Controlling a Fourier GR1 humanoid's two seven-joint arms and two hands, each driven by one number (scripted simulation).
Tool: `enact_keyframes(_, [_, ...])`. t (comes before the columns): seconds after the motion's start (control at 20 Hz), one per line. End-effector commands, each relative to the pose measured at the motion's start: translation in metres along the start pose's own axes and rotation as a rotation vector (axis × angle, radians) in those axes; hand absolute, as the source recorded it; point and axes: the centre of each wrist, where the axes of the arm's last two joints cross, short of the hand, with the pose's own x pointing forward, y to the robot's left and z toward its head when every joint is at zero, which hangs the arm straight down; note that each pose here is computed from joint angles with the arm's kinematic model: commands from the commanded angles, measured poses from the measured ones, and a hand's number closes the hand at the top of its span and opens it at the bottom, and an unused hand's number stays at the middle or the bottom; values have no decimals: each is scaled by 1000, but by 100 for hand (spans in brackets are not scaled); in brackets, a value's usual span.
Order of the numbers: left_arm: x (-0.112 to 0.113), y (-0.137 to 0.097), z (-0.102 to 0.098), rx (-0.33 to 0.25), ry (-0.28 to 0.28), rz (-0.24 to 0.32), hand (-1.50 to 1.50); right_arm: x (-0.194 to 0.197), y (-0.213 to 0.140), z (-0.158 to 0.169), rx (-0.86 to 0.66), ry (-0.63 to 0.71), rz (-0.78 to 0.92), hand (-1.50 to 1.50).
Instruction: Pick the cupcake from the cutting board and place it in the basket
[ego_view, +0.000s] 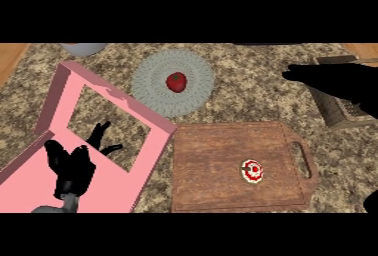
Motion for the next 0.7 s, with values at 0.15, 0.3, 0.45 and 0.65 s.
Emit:
enact_keyframes(0.15, [-29, 21, 17, 74, 203, -119, 0, 5, -24, 27, 82, 19, 17, -150])
enact_keyframes(0.3, [-37, 21, 16, 78, 207, -144, 0, 6, -15, 25, 86, 3, -22, -150])
enact_keyframes(0.45, [-36, 14, 20, 53, 195, -125, 0, 9, -9, 18, 65, 9, -76, -150])
enact_keyframes(0.65, [-39, 38, 22, 64, 214, -144, 0, 8, 12, 17, 59, -14, -88, -150])
